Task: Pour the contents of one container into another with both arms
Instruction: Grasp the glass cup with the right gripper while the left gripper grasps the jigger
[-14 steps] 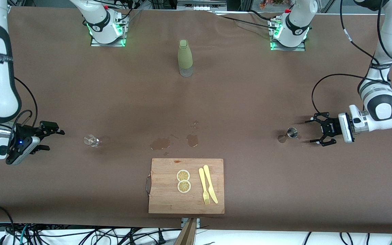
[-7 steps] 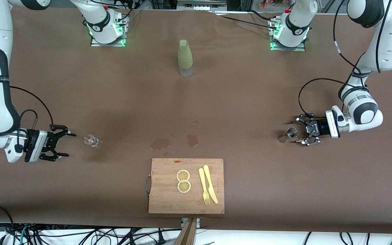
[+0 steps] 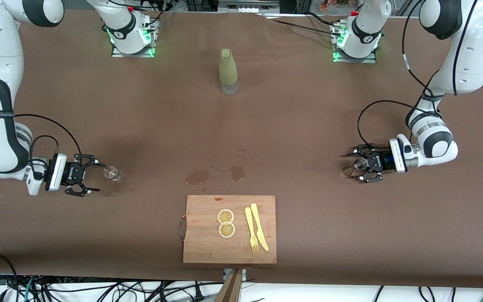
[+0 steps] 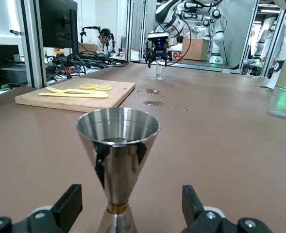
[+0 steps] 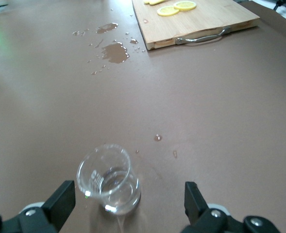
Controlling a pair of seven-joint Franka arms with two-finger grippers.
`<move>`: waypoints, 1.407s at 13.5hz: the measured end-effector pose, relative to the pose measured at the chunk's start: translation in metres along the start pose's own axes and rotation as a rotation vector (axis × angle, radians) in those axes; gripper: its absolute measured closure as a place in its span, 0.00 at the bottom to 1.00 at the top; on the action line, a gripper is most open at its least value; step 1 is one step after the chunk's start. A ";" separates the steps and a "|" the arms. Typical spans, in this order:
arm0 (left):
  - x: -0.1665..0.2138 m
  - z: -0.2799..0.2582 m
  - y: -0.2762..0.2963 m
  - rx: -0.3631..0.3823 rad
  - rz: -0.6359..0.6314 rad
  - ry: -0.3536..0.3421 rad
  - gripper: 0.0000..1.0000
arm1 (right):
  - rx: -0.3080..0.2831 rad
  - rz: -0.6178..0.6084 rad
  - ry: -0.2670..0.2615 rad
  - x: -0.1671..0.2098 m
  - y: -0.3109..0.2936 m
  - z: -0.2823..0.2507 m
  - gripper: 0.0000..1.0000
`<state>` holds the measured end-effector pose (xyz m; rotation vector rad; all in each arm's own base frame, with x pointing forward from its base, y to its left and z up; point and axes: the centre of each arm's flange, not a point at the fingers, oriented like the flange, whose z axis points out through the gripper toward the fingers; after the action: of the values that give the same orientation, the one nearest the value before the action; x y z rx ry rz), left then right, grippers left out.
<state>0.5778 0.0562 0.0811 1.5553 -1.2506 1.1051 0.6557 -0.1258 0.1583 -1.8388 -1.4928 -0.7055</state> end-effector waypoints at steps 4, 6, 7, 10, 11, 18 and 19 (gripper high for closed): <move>0.000 -0.002 -0.002 0.003 0.026 -0.001 0.27 | 0.017 -0.052 0.064 -0.019 -0.006 0.002 0.00; 0.001 -0.003 -0.003 0.005 0.035 -0.002 0.32 | 0.028 -0.069 0.111 -0.027 -0.009 0.013 0.00; 0.001 -0.003 -0.003 0.005 0.036 -0.002 0.34 | 0.032 -0.076 0.130 -0.031 -0.011 0.019 0.00; 0.002 -0.004 -0.004 0.005 0.044 0.001 0.50 | 0.040 -0.085 0.187 -0.046 -0.015 0.038 0.00; 0.003 -0.005 -0.006 0.006 0.050 0.001 0.63 | 0.039 -0.087 0.206 -0.050 -0.016 0.045 0.00; 0.012 -0.011 -0.017 0.016 0.091 -0.002 0.79 | 0.028 -0.083 0.274 -0.054 -0.017 0.067 0.00; 0.013 -0.013 -0.019 0.017 0.096 -0.003 0.79 | 0.026 -0.086 0.281 -0.054 -0.017 0.069 0.00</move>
<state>0.5961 0.0677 0.0957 1.5233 -1.3332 1.1779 0.6284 -0.1038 0.0764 -1.5878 -1.3939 -0.9393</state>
